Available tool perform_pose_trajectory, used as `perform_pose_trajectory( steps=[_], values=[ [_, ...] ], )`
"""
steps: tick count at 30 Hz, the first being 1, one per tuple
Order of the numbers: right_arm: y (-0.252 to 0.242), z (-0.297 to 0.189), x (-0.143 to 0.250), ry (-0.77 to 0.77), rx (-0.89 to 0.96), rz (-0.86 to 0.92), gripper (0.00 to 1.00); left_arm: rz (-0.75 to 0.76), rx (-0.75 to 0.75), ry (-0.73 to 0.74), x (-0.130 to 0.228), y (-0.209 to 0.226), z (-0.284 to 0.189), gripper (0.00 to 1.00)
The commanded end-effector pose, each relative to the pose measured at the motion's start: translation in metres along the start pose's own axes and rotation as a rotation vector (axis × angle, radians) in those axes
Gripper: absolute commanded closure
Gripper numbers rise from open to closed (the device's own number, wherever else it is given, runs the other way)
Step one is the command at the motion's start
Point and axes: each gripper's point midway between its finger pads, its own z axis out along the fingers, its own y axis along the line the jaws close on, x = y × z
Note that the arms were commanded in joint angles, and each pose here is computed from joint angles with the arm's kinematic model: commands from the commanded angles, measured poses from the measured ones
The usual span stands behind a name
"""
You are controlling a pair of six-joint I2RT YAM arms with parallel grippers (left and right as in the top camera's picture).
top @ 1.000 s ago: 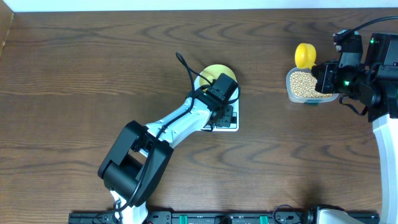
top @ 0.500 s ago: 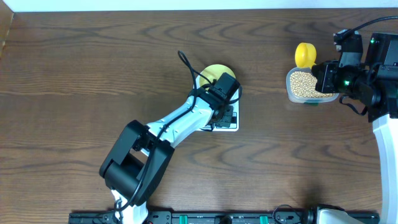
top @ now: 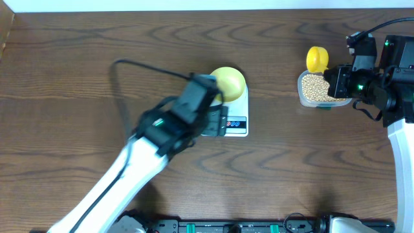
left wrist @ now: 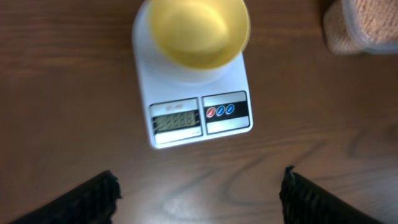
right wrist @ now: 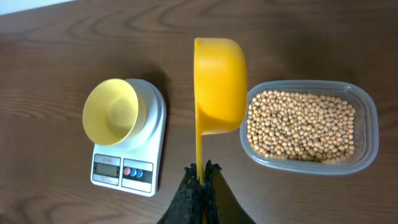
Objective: Scoop item into bowl and weigh 50g on scale
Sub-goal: 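Pull the left gripper back from the scale to the left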
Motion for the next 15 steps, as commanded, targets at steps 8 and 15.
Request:
perform_pose_trajectory(
  steps=[8,15],
  values=[
    [0.001,-0.002,-0.020,-0.074,-0.005,-0.072,0.99,-0.192,-0.434,-0.231,-0.013,0.129,-0.087,0.02],
    [-0.002,0.003,-0.030,-0.102,0.005,-0.129,0.99,-0.217,-0.464,-0.217,-0.013,0.140,-0.085,0.02]
  ],
)
